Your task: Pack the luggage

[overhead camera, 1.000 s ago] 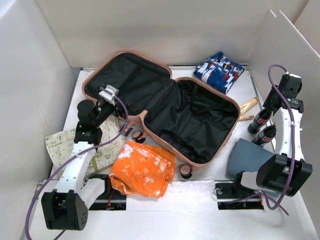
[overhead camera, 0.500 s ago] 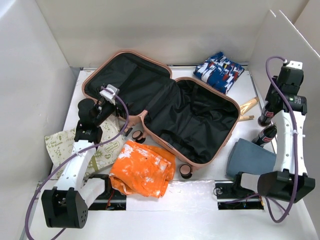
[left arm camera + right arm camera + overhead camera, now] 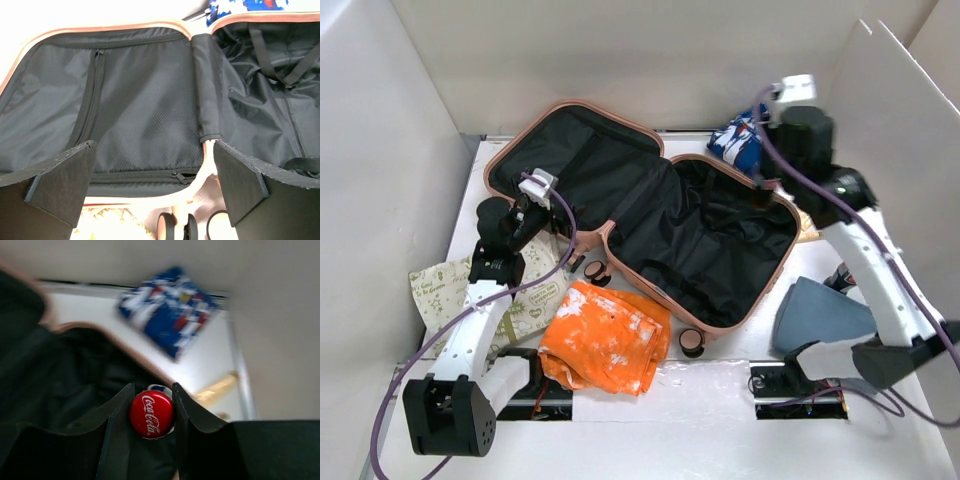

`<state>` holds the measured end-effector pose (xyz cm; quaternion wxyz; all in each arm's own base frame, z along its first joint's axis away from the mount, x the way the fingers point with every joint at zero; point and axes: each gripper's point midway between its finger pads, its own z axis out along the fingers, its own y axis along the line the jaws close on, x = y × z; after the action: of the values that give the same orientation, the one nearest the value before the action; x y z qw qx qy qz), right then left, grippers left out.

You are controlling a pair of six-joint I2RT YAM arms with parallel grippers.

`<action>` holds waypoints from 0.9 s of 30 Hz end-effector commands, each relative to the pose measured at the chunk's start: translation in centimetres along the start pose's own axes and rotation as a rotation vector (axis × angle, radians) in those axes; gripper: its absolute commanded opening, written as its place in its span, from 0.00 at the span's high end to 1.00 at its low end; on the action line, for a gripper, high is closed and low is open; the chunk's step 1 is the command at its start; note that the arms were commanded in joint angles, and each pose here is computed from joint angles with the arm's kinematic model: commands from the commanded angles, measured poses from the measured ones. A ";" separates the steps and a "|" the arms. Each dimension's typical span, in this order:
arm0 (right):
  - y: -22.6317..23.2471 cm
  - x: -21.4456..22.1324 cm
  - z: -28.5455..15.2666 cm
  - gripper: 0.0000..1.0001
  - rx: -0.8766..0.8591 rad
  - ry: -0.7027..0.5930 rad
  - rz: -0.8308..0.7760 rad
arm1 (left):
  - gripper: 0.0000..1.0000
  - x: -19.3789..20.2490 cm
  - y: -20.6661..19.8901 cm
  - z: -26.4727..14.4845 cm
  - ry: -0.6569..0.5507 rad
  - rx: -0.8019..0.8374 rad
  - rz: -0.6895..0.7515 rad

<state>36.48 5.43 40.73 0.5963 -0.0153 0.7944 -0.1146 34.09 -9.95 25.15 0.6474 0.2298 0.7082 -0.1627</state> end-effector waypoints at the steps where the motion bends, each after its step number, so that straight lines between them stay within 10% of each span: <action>1: 6.5 -5.9 -0.6 1.00 -0.208 -0.181 0.180 | 0.00 -2.9 1.0 -0.1 -0.054 -0.054 0.012; 13: 24.2 -2.3 1.2 1.00 -0.801 -0.059 0.408 | 0.00 -2.5 1.3 -0.1 -0.025 -0.083 -0.002; 27: 25.8 5.6 6.4 1.00 -0.808 0.153 0.594 | 0.00 -2.5 1.3 -0.3 -0.024 -0.083 0.018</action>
<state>41.16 29.17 24.24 0.4356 -0.0528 0.8415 0.3153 34.43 -8.76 24.51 0.6349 0.1962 0.7343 -0.1382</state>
